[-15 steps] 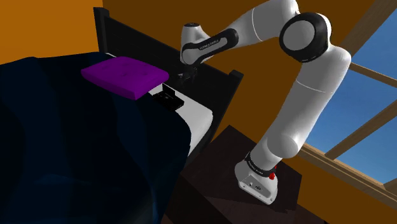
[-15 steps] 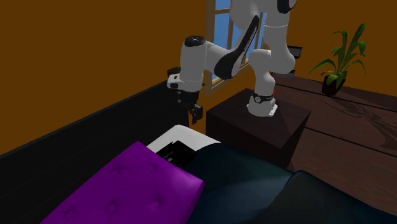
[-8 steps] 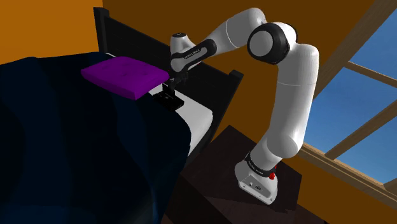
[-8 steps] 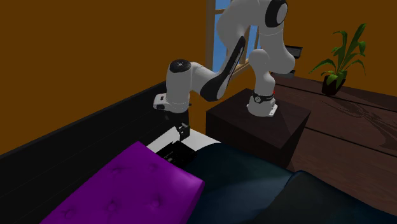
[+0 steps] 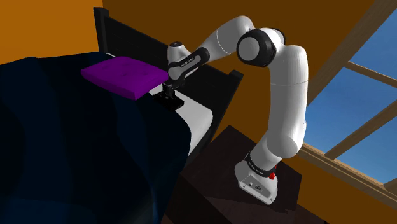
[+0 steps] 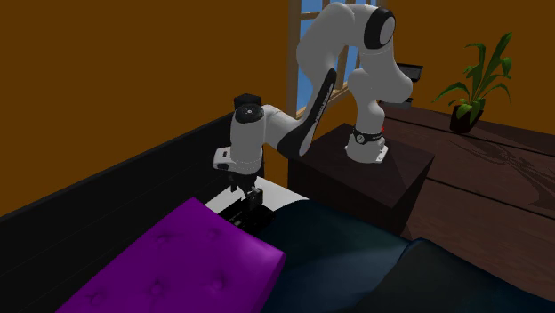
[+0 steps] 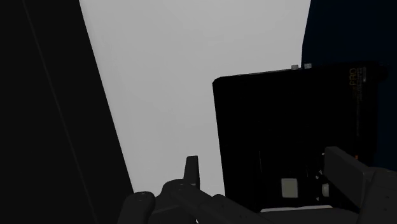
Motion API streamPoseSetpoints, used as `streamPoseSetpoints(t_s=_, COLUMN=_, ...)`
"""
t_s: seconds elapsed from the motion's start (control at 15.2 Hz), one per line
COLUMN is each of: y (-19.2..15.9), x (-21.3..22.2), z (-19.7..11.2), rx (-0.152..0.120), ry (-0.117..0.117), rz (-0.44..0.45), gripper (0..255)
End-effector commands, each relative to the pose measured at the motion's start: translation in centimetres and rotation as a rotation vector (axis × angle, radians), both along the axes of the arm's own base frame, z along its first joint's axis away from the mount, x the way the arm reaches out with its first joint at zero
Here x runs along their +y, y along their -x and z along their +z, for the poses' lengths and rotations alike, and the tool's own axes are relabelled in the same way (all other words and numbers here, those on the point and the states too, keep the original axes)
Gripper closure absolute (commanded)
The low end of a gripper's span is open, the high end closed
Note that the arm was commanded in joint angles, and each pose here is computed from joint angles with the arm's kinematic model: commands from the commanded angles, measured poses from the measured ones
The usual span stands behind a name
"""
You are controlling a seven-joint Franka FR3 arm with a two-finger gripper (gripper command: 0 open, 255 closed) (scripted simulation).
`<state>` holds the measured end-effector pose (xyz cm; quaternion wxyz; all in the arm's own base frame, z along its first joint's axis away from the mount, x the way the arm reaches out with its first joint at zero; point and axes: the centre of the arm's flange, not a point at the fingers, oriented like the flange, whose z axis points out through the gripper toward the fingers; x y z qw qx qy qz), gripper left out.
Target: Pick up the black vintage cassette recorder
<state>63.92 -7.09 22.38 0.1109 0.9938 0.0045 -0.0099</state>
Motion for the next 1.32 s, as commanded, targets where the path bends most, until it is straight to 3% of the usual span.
streamPoseSetpoints(t_s=0.0, y=0.0, x=-0.1, z=-0.8, rx=0.0, ry=0.0, rz=0.0, gripper=0)
streamPoseSetpoints(t_s=0.07, y=0.0, x=-0.1, z=-0.8, rx=0.0, ry=0.0, rz=0.0, gripper=0)
streamPoseSetpoints(t_s=0.13, y=-0.1, x=-0.1, z=-0.8, rx=0.0, ry=0.0, rz=0.0, gripper=255)
streamPoseSetpoints(t_s=0.73, y=0.0, x=-0.1, z=-0.8, rx=0.0, ry=0.0, rz=0.0, gripper=255)
streamPoseSetpoints(t_s=1.25, y=0.0, x=-0.1, z=3.4, rx=0.0, ry=0.0, rz=0.0, gripper=255)
